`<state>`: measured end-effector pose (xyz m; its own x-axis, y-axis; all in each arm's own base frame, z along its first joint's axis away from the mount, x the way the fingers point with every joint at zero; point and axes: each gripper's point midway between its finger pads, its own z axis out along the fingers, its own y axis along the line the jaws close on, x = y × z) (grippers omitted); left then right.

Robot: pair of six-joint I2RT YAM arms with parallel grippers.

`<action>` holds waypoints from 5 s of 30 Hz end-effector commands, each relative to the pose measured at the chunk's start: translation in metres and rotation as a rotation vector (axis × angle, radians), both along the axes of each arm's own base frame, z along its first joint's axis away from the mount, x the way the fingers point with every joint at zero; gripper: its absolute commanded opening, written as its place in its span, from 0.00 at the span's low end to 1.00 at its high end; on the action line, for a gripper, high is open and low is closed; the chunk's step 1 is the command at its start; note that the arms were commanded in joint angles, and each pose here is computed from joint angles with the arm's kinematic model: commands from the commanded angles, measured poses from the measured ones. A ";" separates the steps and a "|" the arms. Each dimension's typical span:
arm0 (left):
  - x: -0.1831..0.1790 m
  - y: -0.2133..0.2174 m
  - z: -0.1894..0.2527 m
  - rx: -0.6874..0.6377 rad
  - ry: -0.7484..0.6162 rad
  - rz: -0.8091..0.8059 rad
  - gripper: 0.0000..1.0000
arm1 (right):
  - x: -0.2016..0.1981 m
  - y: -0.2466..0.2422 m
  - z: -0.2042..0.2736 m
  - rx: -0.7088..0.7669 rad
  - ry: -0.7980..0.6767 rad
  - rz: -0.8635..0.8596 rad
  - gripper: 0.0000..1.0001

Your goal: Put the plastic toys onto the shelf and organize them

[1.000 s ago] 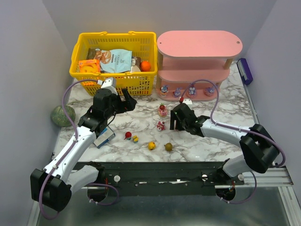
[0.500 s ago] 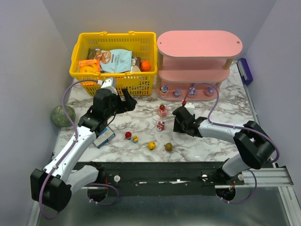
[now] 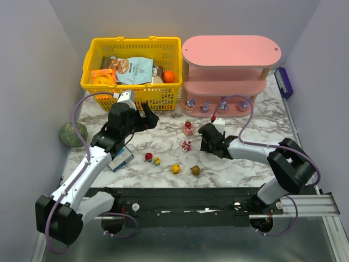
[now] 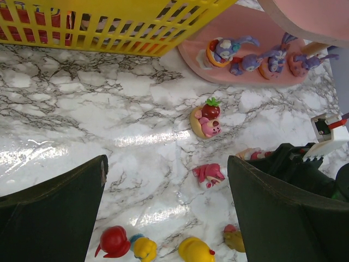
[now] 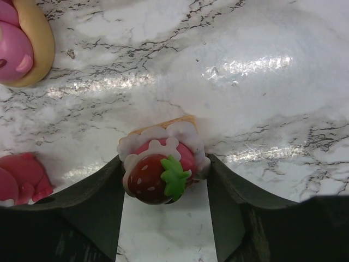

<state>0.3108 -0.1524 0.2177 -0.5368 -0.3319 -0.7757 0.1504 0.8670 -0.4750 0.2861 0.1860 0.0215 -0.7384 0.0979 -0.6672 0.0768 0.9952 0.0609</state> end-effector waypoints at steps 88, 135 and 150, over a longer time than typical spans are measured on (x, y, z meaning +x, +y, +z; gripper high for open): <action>0.004 -0.013 0.007 -0.057 0.027 -0.040 0.99 | 0.195 -0.163 0.354 -0.057 -0.327 -0.139 0.33; 0.000 -0.004 0.027 -0.046 -0.070 -0.026 0.99 | 0.109 -0.139 0.408 0.114 -0.460 -0.012 0.95; -0.015 -0.002 0.013 -0.066 -0.031 -0.023 0.99 | 0.008 0.021 0.262 0.325 -0.313 0.379 0.90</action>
<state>0.3020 -0.1566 0.2343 -0.5165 -0.3611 -0.7764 0.1944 0.8336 -0.5171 0.3060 0.1648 0.2980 -0.5338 0.0719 -0.8426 -0.2714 0.9291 0.2513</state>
